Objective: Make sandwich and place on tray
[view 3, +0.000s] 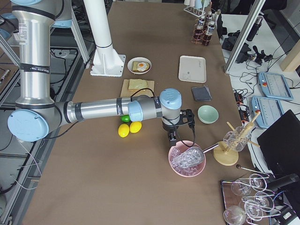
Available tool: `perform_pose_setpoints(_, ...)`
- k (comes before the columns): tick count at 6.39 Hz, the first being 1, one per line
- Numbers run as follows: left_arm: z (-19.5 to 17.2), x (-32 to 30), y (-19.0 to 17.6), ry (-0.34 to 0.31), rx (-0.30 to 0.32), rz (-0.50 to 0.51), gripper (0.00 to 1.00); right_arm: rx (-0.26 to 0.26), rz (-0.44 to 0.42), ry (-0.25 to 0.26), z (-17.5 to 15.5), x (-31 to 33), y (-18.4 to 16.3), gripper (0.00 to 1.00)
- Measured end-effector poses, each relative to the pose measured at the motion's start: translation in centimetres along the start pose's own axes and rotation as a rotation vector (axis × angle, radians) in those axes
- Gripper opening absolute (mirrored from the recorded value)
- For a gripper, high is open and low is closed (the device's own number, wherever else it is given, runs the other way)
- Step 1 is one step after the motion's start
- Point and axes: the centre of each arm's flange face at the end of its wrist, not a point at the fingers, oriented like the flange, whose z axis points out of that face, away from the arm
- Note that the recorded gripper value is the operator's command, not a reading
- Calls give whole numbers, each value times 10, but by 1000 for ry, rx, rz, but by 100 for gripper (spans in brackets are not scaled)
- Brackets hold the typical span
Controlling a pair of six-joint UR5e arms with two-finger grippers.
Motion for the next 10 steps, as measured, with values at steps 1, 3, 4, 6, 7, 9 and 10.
perform_pose_setpoints(1, 0, 1, -1, 0, 1, -2, 98, 0, -6, -2, 0, -3, -1, 100)
perform_pose_setpoints(3, -1, 5, -3, 5, 4, -8, 98, 9, -37, -15, -1, -40, -20, 100)
perform_pose_setpoints(4, 0, 14, -7, 13, 5, -19, 98, 16, -34, -34, 2, -80, -37, 100)
perform_pose_setpoints(6, 3, 64, -18, 50, 13, -74, 98, 55, 3, -100, 18, -173, -62, 100)
perform_pose_setpoints(7, 2, 95, -21, 72, 14, -110, 98, 70, 36, -132, 27, -217, -62, 100)
perform_pose_setpoints(9, 1, 142, -19, 127, 21, -156, 98, 49, 99, -194, 33, -289, -43, 100)
perform_pose_setpoints(10, 7, 166, -12, 173, 23, -195, 98, 21, 139, -233, 35, -338, -21, 100)
